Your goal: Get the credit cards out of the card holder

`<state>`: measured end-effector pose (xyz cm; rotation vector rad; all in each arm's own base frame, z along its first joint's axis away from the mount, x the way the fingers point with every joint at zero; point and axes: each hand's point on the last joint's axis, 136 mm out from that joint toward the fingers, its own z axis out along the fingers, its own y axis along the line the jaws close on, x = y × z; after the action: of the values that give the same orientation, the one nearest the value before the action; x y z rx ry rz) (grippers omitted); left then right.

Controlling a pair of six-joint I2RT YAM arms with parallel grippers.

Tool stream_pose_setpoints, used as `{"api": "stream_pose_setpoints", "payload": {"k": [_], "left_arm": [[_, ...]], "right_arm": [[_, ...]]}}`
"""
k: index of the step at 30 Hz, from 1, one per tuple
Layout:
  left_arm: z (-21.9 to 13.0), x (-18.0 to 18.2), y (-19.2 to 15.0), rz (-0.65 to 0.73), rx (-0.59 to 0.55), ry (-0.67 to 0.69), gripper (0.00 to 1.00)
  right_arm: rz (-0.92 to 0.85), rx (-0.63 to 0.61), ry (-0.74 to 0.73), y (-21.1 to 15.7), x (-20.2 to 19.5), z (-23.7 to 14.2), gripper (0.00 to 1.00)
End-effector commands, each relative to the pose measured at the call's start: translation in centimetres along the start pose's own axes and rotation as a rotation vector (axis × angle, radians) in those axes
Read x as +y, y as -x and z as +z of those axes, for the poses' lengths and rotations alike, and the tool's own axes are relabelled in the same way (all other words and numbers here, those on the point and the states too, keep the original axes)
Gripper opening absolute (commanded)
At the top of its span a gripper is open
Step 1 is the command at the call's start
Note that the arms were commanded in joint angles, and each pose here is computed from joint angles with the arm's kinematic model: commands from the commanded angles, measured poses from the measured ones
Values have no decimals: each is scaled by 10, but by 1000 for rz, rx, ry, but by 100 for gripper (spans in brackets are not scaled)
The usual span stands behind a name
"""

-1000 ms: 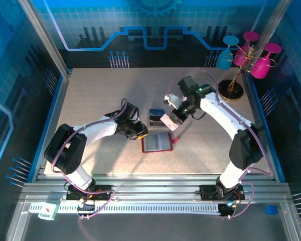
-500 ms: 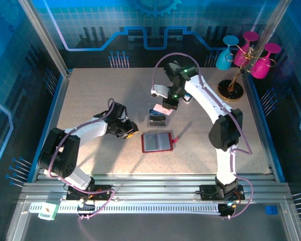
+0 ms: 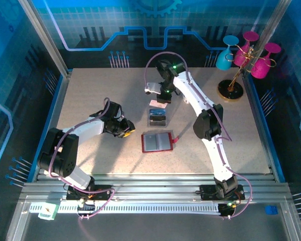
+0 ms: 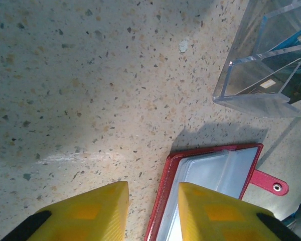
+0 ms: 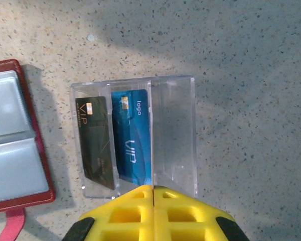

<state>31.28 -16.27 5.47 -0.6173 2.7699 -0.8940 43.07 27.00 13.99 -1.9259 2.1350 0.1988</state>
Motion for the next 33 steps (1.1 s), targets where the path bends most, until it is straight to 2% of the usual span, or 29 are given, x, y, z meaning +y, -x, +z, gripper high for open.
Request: {"api": "stream_pose_setpoints", "payload": {"k": [1, 12, 25, 33], "left_arm": [[2, 4, -5, 13, 27, -12, 32], [4, 11, -9, -9, 32, -6, 32], [-1, 10, -11, -5, 30, -2, 33], [-1, 10, -10, -7, 26, 0, 33]], "right_arm": [[-64, 26, -6, 4, 0, 8, 0], [-84, 32, 30, 3, 2, 32, 0], [-138, -62, -96, 28, -12, -11, 0], [-156, -60, -97, 28, -15, -3, 0]]}}
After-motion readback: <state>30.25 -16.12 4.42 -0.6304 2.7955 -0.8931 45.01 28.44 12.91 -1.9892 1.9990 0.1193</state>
